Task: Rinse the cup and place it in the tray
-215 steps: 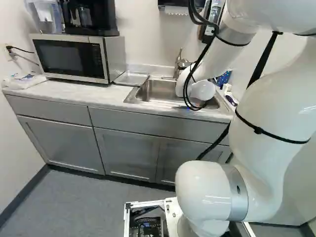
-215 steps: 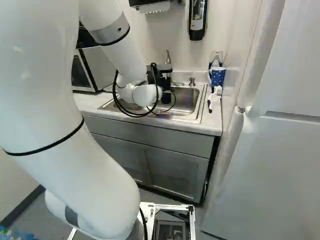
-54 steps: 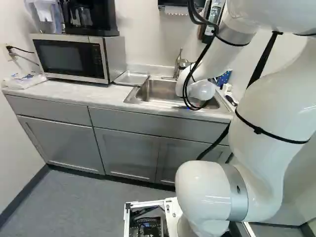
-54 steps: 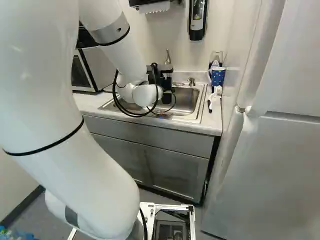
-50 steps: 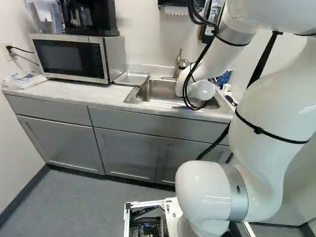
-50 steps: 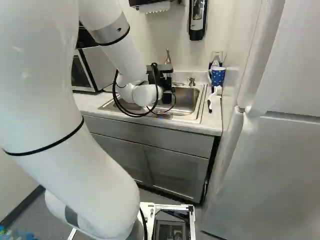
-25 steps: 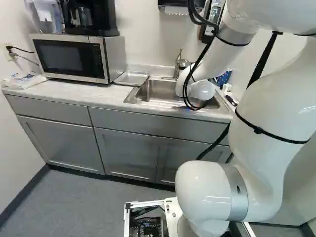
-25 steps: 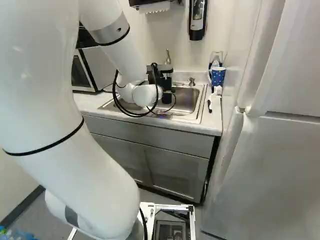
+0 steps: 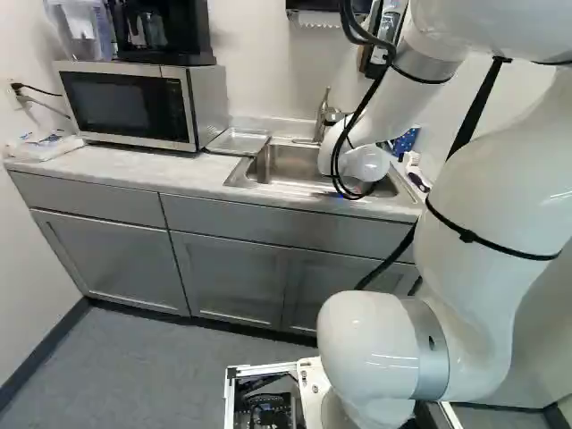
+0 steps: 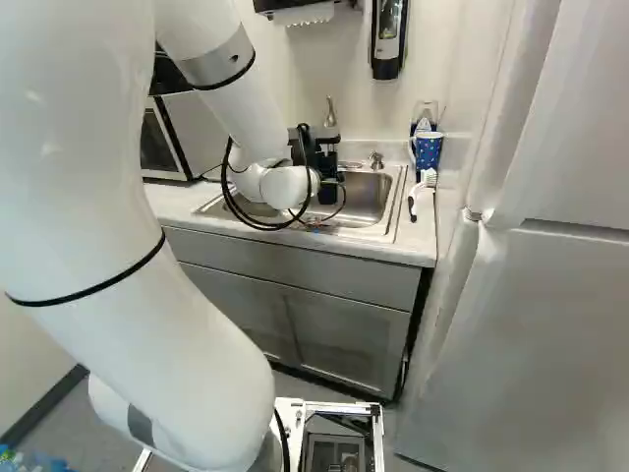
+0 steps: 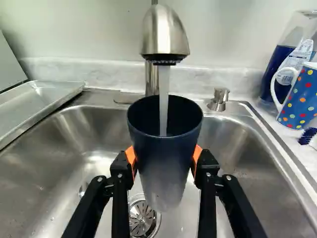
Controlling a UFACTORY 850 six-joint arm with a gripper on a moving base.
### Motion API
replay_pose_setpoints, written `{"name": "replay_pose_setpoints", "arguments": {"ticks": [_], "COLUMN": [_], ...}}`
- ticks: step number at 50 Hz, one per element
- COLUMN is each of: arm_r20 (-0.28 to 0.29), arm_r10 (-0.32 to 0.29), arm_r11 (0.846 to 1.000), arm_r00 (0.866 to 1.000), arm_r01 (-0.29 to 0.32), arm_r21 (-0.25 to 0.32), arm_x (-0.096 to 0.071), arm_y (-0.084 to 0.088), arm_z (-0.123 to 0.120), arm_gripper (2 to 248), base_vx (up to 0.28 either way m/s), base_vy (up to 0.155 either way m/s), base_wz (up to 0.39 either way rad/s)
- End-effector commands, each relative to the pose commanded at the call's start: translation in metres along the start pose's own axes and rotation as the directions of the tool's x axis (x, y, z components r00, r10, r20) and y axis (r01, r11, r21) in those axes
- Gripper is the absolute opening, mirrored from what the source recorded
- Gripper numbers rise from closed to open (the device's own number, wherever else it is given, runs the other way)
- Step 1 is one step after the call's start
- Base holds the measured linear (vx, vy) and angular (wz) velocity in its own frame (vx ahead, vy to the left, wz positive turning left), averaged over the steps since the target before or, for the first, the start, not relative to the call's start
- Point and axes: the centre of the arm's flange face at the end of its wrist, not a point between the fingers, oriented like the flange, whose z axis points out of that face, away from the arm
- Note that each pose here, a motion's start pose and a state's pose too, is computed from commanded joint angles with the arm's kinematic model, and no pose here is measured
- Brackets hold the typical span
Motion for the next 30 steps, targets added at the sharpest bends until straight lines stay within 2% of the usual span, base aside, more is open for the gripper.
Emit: {"name": "replay_pose_setpoints", "arguments": {"ticks": [30], "arm_r20": [0.0], "arm_r10": [0.0], "arm_r11": [1.0], "arm_r00": [1.0], "arm_r01": [0.0], "arm_r21": [0.0], "arm_x": [0.0], "arm_y": [0.0], "arm_z": [0.0], "arm_gripper": [124], "base_vx": [0.0], "base_vy": [0.0], "base_wz": [0.0]}}
